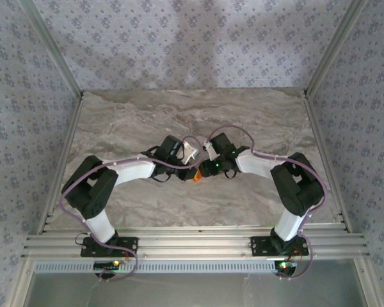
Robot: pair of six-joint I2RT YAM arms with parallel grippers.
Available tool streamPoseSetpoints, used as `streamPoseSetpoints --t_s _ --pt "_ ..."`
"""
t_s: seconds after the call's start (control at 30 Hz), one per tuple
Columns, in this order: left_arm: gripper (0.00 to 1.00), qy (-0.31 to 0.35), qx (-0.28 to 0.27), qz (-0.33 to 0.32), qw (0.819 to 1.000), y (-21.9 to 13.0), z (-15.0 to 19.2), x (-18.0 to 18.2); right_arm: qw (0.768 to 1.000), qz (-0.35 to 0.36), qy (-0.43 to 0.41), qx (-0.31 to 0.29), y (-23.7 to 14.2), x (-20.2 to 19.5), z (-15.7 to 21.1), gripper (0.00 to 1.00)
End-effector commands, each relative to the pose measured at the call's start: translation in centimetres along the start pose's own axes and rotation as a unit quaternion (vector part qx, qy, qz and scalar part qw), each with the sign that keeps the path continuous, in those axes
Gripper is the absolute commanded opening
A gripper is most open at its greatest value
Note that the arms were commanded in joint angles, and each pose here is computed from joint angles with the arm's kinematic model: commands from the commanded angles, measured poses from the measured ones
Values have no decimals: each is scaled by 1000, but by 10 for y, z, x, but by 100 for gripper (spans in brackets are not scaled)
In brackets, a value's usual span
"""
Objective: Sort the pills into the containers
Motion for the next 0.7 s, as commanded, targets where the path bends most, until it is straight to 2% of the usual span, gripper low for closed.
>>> streamPoseSetpoints --t_s 0.0,0.67 --pt "0 -6 13 5 1000 0 10 -2 999 11 3 35 10 -6 13 51" --pt "0 -18 36 -16 999 19 27 10 999 4 5 37 13 -5 14 50"
Point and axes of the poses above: each hand's point on the last joint's axis, 136 mm out from that joint toward the fingers, its own y axis out along the fingers, its own x axis along the line the jaws close on, z = x × y, the point moved 6 cm from there along -y, back along the fingers, and after that the axes turned 9 degrees about -y, right-handed, at the moved point
